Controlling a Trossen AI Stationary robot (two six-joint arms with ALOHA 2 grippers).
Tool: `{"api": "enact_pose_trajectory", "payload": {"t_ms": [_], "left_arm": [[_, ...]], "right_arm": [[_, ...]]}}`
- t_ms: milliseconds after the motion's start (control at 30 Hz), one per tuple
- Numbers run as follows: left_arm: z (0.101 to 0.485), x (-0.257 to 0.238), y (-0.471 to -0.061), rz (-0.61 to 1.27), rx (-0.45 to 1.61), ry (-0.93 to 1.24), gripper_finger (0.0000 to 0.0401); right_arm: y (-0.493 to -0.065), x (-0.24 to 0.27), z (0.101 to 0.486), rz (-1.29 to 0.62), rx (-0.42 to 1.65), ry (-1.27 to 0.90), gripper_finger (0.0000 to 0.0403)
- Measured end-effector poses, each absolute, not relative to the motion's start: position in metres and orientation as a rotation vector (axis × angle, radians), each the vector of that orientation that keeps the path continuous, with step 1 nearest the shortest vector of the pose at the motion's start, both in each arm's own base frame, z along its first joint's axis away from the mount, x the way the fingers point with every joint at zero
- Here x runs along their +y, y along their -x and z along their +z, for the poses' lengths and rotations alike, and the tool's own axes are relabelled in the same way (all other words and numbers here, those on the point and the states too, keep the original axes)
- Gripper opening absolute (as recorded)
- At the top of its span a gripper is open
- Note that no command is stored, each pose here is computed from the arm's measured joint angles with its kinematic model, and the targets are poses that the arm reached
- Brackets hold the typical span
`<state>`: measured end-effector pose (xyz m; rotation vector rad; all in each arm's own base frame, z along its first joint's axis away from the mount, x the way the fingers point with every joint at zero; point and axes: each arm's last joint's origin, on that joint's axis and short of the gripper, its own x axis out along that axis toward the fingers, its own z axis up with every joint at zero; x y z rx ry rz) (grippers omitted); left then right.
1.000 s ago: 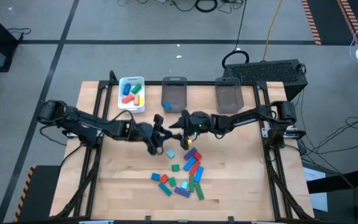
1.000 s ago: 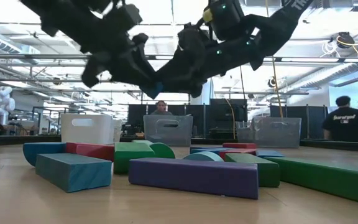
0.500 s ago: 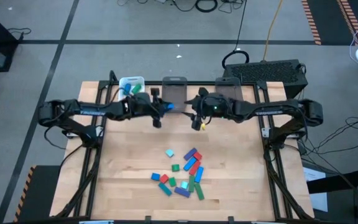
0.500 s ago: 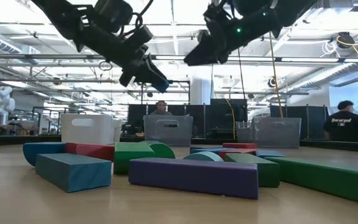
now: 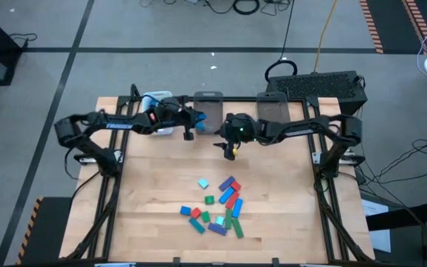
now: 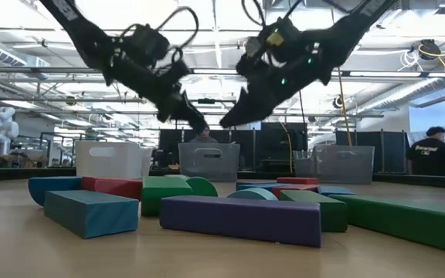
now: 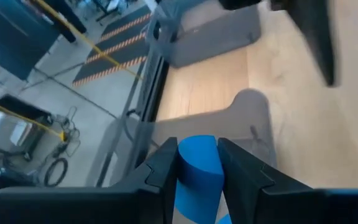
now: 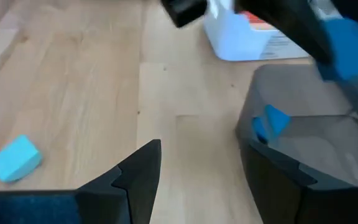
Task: Sort blocks by size
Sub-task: Put the blue half circle block into the left black bin, then put the light blue half circle block into the left black bin
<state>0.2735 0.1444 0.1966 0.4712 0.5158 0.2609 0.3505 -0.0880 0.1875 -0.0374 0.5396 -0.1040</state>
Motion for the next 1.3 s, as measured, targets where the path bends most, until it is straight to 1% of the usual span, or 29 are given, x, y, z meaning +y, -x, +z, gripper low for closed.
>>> {"api": "enact_pose_trajectory", "payload": {"t_ms": [133,233,400,533,700,800,933,1067,1133,1233,1300], "left_arm": [[0.184,0.157,-0.277,0.281,0.540,-0.452,0.0100],[0.179,0.169,-0.278,0.314,0.565,-0.390,0.0103],[0.182,0.190,-0.283,0.335,0.582,-0.247,0.0109],[0.186,0.203,-0.290,0.341,0.623,-0.156,0.0110],[0.193,0.217,-0.304,0.360,0.659,-0.057,0.0111],[0.197,0.224,-0.310,0.367,0.686,-0.016,0.0115],[0.202,0.229,-0.315,0.368,0.701,-0.007,0.0143],[0.203,0.229,-0.315,0.357,0.709,-0.028,0.0188],[0.201,0.226,-0.316,0.343,0.730,-0.030,0.0206],[0.202,0.220,-0.313,0.327,0.774,-0.001,0.0216],[0.205,0.214,-0.307,0.306,0.801,0.040,0.0218]], "right_arm": [[-0.355,-0.089,0.175,-0.094,0.559,0.055,0.0208],[-0.356,-0.089,0.172,-0.093,0.565,0.060,0.0208],[-0.356,-0.089,0.173,-0.089,0.556,0.081,0.0208],[-0.357,-0.090,0.174,-0.069,0.541,0.179,0.0208],[-0.362,-0.091,0.185,-0.078,0.428,0.251,0.0208],[-0.364,-0.091,0.189,-0.100,0.377,0.185,0.0208],[-0.360,-0.090,0.188,-0.095,0.424,0.073,0.0208],[-0.357,-0.080,0.178,0.013,0.524,0.014,0.0208],[-0.362,-0.070,0.172,0.063,0.526,0.004,0.0208],[-0.367,-0.052,0.161,0.105,0.545,-0.014,0.0208],[-0.373,-0.040,0.157,0.129,0.521,-0.024,0.0208]]}}
